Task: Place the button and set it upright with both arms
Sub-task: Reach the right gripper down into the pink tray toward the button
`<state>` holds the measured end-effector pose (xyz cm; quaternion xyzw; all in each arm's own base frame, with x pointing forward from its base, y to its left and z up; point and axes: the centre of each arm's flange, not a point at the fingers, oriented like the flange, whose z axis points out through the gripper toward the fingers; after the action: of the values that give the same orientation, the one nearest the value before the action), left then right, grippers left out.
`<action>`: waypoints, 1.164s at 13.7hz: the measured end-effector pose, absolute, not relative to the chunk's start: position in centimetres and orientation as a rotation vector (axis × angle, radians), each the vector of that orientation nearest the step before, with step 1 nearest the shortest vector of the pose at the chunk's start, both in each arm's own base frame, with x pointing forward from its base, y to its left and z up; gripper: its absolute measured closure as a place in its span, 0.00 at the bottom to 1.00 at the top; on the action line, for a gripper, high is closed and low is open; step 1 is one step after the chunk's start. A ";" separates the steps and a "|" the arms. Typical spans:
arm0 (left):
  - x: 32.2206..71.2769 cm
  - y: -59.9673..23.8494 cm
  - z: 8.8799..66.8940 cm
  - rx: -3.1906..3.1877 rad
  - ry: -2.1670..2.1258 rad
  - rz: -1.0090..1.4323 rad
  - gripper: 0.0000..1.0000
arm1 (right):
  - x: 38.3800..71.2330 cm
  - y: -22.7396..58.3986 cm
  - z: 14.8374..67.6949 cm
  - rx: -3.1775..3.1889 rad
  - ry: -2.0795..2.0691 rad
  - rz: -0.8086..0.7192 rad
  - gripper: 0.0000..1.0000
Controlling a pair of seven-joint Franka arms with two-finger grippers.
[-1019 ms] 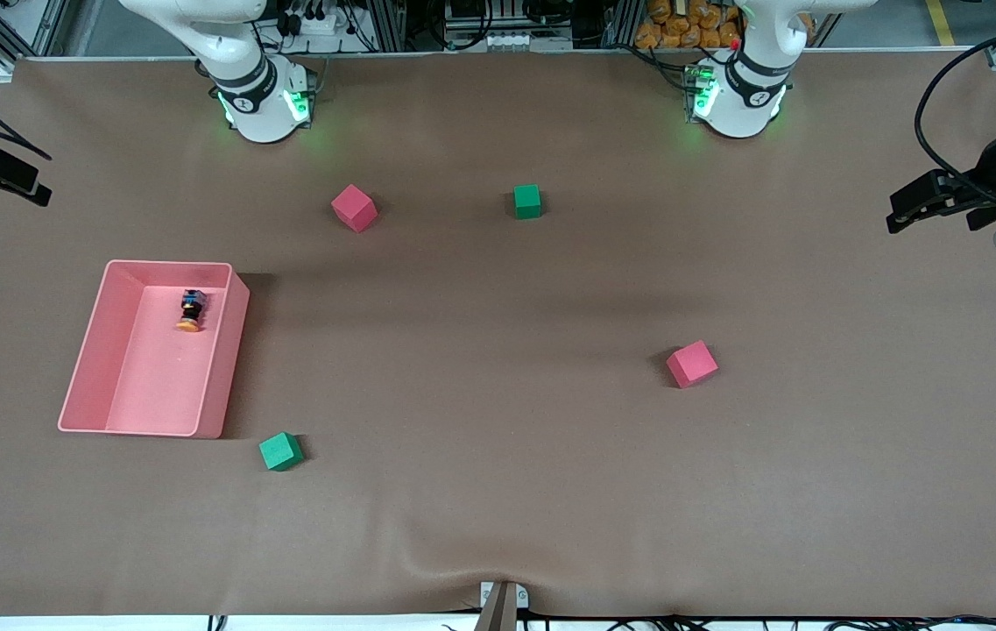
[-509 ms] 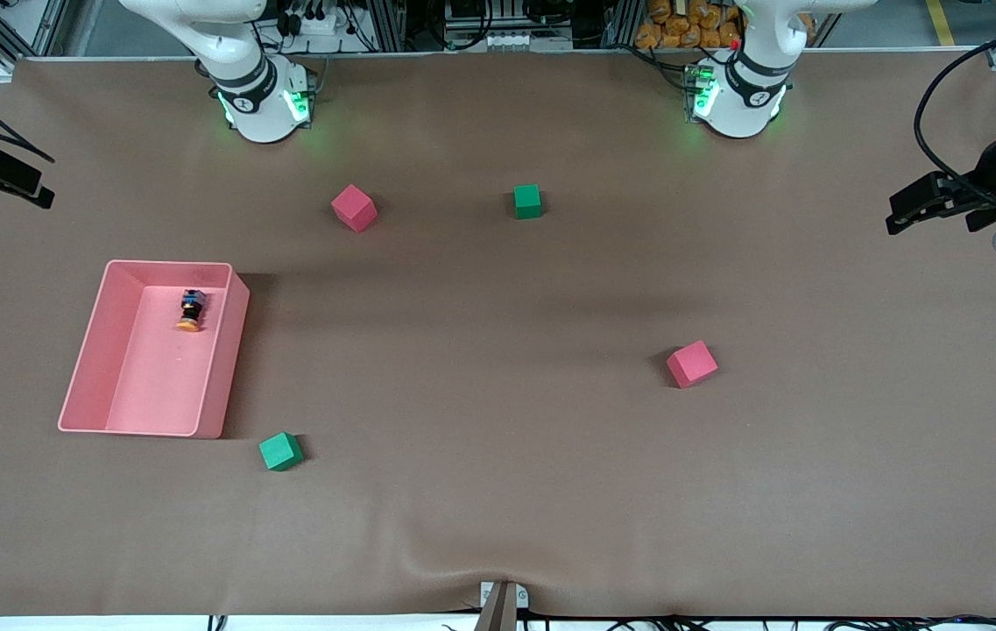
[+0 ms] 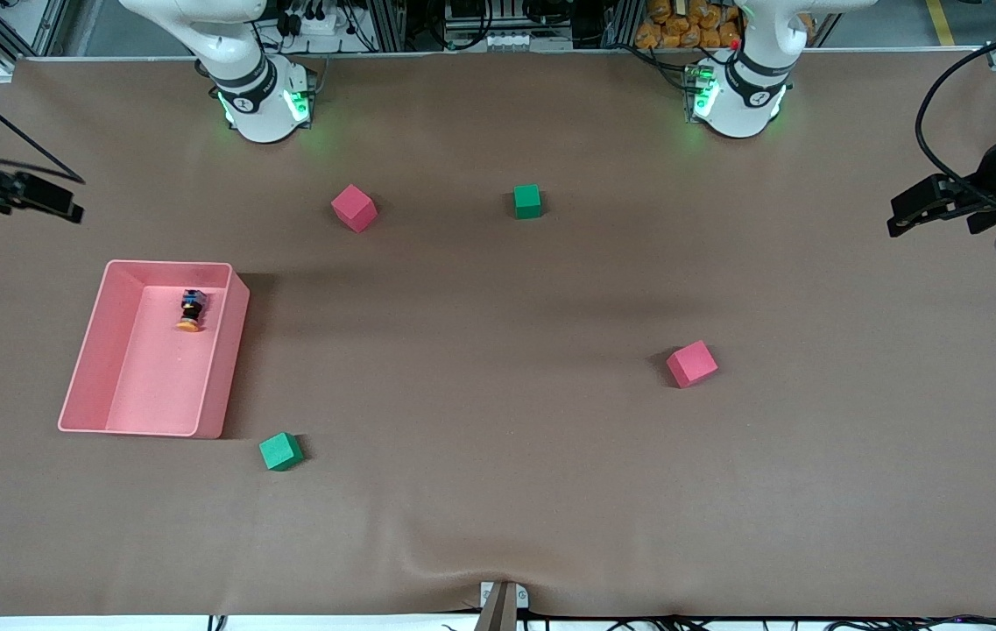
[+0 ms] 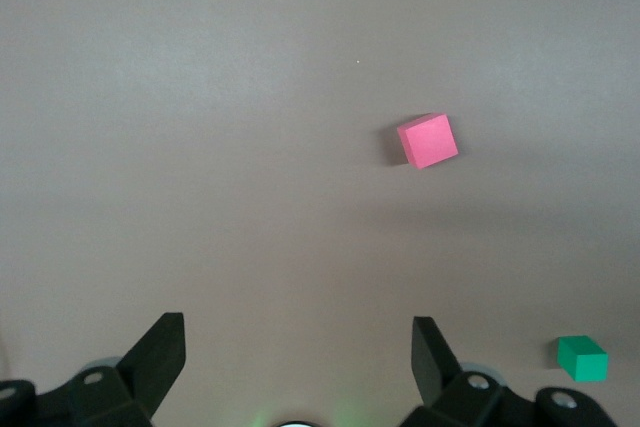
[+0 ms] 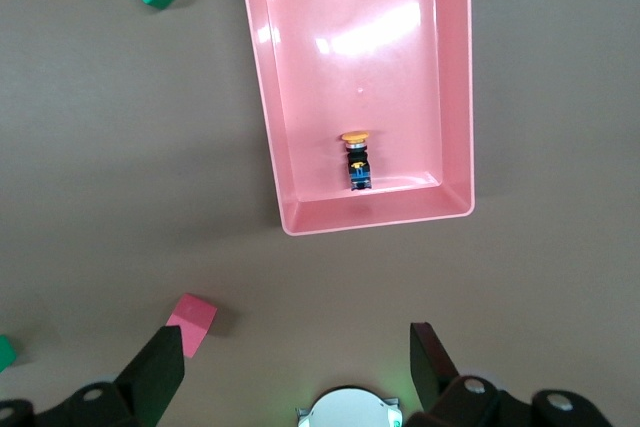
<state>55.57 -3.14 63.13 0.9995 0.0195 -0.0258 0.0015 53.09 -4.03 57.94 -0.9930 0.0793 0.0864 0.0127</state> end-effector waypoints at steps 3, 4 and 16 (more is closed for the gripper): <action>55.6 -3.0 63.1 3.137 0.065 -0.081 0.00 | 53.5 -5.2 53.1 -3.097 0.281 0.274 0.00; 55.6 -3.0 63.1 3.137 0.066 -0.082 0.00 | 53.4 -5.9 51.2 -3.095 0.299 0.273 0.00; 55.6 -2.5 63.1 3.137 0.079 -0.082 0.00 | 51.7 -10.1 34.8 -3.113 0.280 0.191 0.00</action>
<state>55.60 -2.52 63.11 0.9993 0.0252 -0.0262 0.0015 51.71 -10.06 34.77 -0.9941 0.0894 0.0610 0.0052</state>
